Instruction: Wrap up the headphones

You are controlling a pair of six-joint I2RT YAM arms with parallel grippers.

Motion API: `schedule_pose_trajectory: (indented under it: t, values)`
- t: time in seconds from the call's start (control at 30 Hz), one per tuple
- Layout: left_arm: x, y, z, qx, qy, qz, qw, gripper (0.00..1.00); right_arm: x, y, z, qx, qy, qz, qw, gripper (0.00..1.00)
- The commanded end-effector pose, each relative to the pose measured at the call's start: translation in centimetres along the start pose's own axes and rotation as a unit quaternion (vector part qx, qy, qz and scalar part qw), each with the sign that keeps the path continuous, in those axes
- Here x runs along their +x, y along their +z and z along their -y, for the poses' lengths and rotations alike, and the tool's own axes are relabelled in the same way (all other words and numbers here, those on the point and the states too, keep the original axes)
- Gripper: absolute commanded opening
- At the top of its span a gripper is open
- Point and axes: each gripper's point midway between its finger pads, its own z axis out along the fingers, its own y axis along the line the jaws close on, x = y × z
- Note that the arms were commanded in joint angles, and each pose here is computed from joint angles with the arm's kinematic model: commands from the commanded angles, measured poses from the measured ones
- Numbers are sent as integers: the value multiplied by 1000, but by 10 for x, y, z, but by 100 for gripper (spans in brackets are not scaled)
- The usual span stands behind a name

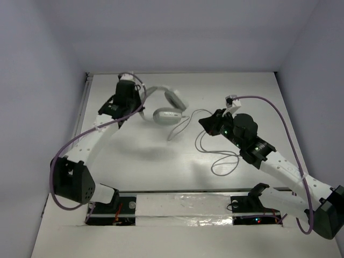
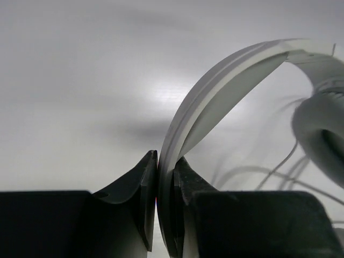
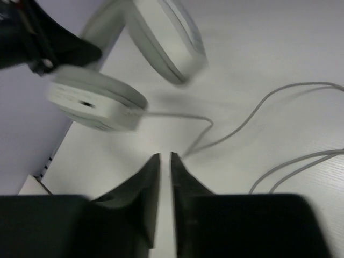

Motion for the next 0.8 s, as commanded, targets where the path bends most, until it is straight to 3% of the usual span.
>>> schedule_pose_trajectory:
  t: [0.0, 0.03, 0.07, 0.17, 0.3, 0.6, 0.7, 0.77]
  values:
    - [-76, -64, 30, 94, 9, 74, 993, 0, -21, -1, -1, 6, -21, 42, 999, 27]
    - [-89, -78, 38, 124, 8, 86, 989, 0, -20, -1, 1, 9, -25, 43, 999, 52]
    - [-100, -82, 32, 129, 0, 95, 987, 0, -20, -2, 2, 8, -36, 45, 998, 61]
    - [-122, -98, 32, 154, -4, 116, 981, 0, -19, -3, -1, -9, -47, 53, 997, 78]
    - [-139, -125, 48, 200, 6, 130, 971, 0, -24, 6, -7, -28, -67, 71, 995, 90]
    - [-172, -166, 55, 228, 12, 177, 957, 0, -3, 43, -22, -86, -144, 6, 986, 84]
    - [-195, -173, 63, 236, 9, 198, 951, 0, -9, 31, -32, -111, -136, 27, 984, 73]
    - [-210, -175, 70, 252, 6, 204, 946, 0, -5, 27, -34, -123, -129, 34, 983, 74]
